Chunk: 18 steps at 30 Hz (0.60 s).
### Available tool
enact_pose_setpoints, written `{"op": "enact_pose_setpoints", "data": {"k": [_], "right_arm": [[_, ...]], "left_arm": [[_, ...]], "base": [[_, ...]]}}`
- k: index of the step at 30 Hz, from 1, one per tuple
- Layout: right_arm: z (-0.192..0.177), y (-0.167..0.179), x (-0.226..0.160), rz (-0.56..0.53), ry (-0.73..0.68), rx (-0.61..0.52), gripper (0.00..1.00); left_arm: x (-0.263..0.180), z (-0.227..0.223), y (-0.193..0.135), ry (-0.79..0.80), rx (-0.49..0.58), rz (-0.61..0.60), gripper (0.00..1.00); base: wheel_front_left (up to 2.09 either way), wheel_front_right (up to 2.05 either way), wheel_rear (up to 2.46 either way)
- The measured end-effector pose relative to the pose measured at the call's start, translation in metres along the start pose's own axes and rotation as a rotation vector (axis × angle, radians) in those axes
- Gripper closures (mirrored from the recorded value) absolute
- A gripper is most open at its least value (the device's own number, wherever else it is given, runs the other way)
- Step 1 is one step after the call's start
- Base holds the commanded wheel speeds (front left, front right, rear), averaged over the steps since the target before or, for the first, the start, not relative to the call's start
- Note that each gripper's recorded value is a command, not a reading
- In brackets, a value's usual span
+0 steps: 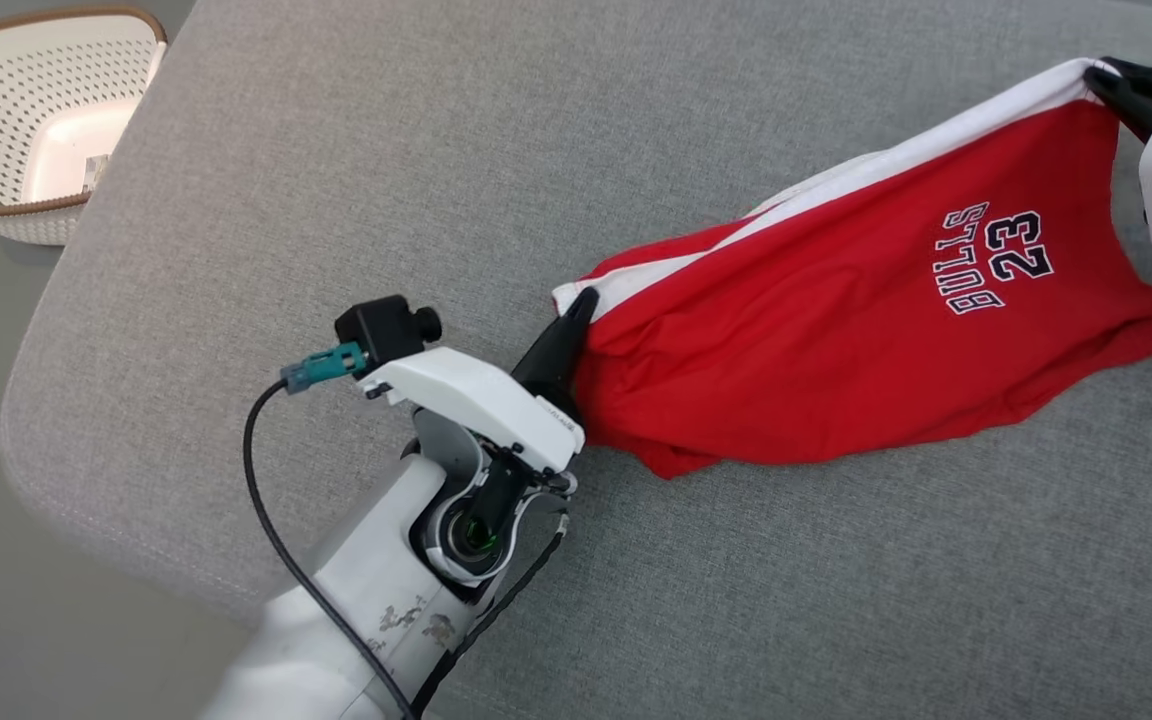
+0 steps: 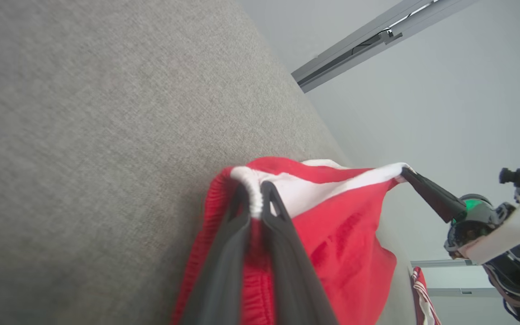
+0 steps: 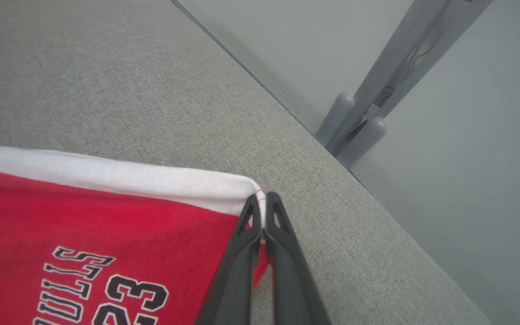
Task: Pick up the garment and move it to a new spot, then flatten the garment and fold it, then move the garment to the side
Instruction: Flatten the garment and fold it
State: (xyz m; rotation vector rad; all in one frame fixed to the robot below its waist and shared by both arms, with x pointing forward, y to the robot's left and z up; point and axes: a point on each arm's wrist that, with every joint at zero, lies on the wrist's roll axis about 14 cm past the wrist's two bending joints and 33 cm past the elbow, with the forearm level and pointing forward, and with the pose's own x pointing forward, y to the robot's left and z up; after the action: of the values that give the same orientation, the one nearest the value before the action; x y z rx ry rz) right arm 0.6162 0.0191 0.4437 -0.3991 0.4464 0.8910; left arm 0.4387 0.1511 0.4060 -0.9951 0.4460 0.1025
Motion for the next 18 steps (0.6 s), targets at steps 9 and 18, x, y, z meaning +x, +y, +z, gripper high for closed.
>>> {"op": "enact_pose_setpoints", "data": {"k": [9, 18], "right_arm": [[-0.029, -0.008, 0.009, -0.023, 0.078, 0.02, 0.0], [-0.015, -0.021, 0.003, -0.074, -0.002, 0.038, 0.0]], "left_arm": [[0.014, -0.005, -0.007, 0.002, 0.037, -0.01, 0.0], [0.017, 0.004, -0.005, -0.052, 0.067, -0.004, 0.0]], "base": [[0.0, 0.0, 0.0], [0.0, 0.0, 0.0]]}}
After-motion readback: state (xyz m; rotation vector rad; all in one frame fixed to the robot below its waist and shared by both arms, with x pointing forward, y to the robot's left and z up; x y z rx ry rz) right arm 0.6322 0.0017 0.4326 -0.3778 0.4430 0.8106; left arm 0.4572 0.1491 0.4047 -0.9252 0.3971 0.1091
